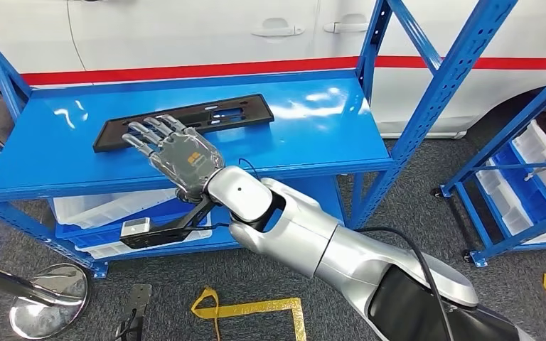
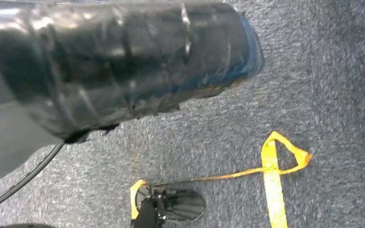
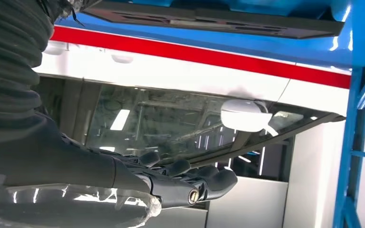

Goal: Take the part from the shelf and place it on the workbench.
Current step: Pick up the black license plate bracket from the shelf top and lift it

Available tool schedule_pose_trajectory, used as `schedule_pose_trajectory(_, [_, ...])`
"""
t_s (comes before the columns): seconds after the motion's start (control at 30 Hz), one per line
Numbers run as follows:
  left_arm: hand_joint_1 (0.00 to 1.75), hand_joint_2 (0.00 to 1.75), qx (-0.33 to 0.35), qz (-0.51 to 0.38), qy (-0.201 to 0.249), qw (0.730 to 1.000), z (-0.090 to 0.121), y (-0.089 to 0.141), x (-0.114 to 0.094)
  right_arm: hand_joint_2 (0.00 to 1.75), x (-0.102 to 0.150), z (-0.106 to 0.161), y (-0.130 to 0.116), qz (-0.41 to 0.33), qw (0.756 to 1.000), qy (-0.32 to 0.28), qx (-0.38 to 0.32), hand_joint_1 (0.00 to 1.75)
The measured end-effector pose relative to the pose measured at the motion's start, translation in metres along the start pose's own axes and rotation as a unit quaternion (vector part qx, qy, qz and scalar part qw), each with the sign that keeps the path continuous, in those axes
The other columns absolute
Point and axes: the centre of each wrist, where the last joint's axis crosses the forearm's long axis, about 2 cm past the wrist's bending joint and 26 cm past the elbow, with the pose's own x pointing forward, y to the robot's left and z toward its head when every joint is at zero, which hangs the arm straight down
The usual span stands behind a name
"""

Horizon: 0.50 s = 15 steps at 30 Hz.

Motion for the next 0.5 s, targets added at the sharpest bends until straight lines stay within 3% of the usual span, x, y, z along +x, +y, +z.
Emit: schedule_pose_trajectory(0.5, [0.0, 0.0, -0.003, -0.003, 0.0, 1.0, -0.0002, -0.0021, 0.0023, 1.75, -0.0068, 0.0049, 0.0095, 0.012, 1.0, 0.009, 0.022, 0.0])
